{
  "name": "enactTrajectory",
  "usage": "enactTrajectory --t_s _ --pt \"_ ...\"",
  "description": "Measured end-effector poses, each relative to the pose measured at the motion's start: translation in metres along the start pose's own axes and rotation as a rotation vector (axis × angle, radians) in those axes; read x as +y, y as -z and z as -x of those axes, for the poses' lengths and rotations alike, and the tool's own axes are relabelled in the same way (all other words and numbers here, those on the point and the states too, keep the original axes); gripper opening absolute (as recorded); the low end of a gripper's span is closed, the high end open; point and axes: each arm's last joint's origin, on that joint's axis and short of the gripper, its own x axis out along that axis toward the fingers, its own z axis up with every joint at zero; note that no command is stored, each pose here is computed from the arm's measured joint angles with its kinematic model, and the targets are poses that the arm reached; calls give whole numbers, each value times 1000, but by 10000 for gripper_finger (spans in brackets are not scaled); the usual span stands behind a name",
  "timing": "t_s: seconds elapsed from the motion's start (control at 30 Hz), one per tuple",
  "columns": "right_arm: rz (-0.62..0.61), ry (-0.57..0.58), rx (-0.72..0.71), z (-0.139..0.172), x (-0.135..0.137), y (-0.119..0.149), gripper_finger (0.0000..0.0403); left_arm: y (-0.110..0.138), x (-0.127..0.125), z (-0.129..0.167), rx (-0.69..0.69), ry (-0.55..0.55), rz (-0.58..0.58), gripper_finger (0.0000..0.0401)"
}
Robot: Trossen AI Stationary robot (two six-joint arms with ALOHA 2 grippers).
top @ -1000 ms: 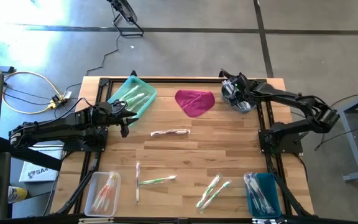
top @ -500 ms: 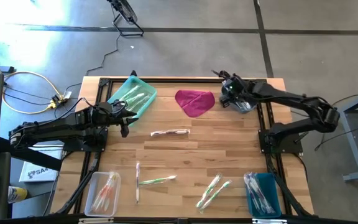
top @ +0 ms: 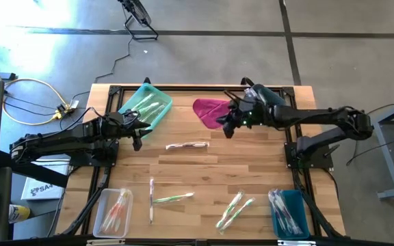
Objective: Pick & Place Toothbrushes
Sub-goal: Put the purple toothbrush to the dark blue bin bin
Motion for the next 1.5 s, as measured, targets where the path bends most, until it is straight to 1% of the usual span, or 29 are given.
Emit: enactTrajectory --t_s 0.17,0.23,0.53,0.77,0.83,0.97,1.03,1.2,1.3,1.43,1.5 --pt "46 -111 -30 2 28 6 45 0 0 0 0 0 0 116" --pt "60 -129 -36 3 36 10 45 0 0 0 0 0 0 116" --pt "86 -82 -113 7 55 17 45 0 0 0 0 1 4 116" --pt "101 -111 -95 5 62 22 45 0 0 0 0 2 11 116" --pt "125 -116 -95 4 64 24 45 0 0 0 0 2 11 116" --pt "210 -119 -99 -9 68 29 45 0 0 0 0 2 11 116" --pt "237 -115 -97 -20 68 34 45 0 0 0 0 2 11 116" --pt "252 -129 -137 -48 70 41 45 0 0 0 0 2 11 116" --pt "251 -131 -141 -59 70 47 45 0 0 0 0 2 11 116" --pt "260 -160 -140 -63 76 53 45 0 0 0 1 2 10 116" --pt "303 -190 -126 -63 81 58 45 0 0 0 1 2 10 116"
